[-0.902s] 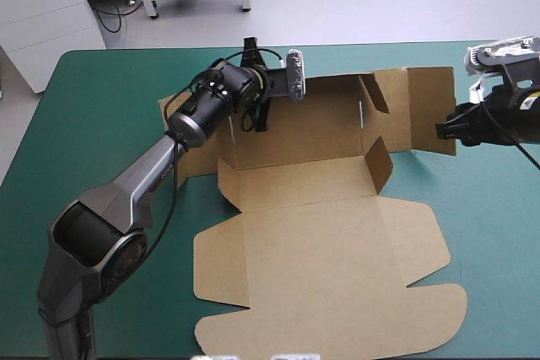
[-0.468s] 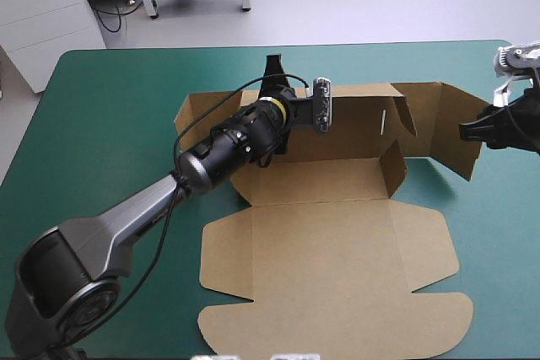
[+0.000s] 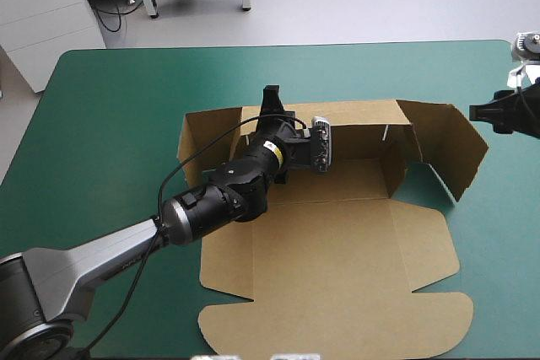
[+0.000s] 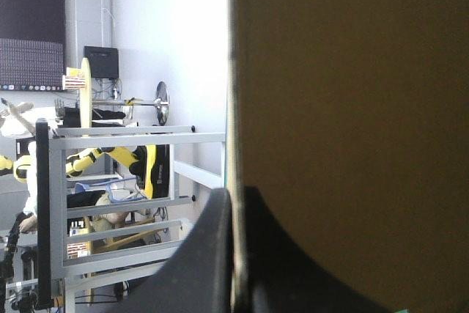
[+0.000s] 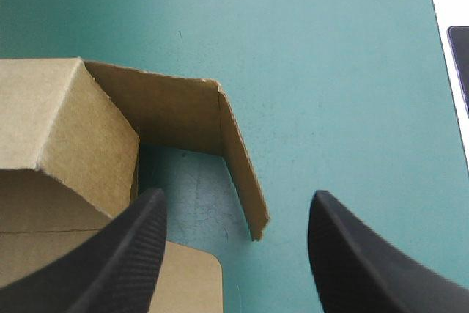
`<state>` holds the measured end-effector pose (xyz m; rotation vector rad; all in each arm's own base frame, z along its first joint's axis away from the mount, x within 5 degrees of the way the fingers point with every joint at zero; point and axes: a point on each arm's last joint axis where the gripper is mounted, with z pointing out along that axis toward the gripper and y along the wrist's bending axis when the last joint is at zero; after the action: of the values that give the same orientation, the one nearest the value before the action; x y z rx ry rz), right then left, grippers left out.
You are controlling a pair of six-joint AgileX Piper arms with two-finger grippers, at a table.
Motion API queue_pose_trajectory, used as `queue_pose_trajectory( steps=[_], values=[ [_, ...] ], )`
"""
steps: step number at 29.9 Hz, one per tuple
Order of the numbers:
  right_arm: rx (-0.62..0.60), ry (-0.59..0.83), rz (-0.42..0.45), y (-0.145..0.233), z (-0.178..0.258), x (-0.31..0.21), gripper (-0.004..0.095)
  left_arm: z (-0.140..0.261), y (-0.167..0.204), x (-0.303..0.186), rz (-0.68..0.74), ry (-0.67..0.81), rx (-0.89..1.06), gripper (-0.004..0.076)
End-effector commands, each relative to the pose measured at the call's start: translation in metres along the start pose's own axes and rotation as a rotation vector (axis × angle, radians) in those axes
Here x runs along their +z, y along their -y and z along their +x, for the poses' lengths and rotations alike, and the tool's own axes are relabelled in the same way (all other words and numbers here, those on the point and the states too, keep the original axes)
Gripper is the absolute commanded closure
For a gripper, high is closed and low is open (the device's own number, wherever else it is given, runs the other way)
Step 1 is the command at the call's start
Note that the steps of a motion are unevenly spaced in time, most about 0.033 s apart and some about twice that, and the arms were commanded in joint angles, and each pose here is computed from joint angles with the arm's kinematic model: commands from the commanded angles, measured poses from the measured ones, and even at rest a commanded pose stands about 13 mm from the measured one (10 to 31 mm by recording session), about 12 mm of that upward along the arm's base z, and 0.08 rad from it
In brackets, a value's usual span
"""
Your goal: Fold the box
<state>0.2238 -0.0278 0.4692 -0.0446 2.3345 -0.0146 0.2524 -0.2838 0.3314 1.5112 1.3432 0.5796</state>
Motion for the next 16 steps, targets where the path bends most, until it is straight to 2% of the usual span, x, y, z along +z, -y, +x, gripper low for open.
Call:
queue_pose_trajectory(
  steps=[1,8,16],
  values=[
    [0.002,0.097,-0.004,0.003,-0.018,-0.005,0.038,-0.01,-0.024,-0.022,-0.134,0.07,-0.076,0.0756],
    [0.014,0.111,-0.016,0.01,-0.047,0.018,0.038,-0.01,-0.018,-0.012,-0.163,0.018,-0.091,0.0756],
    [0.044,0.053,-0.076,0.017,-0.071,0.075,0.038,-0.015,-0.008,-0.003,-0.138,0.032,-0.064,0.0756]
  ],
)
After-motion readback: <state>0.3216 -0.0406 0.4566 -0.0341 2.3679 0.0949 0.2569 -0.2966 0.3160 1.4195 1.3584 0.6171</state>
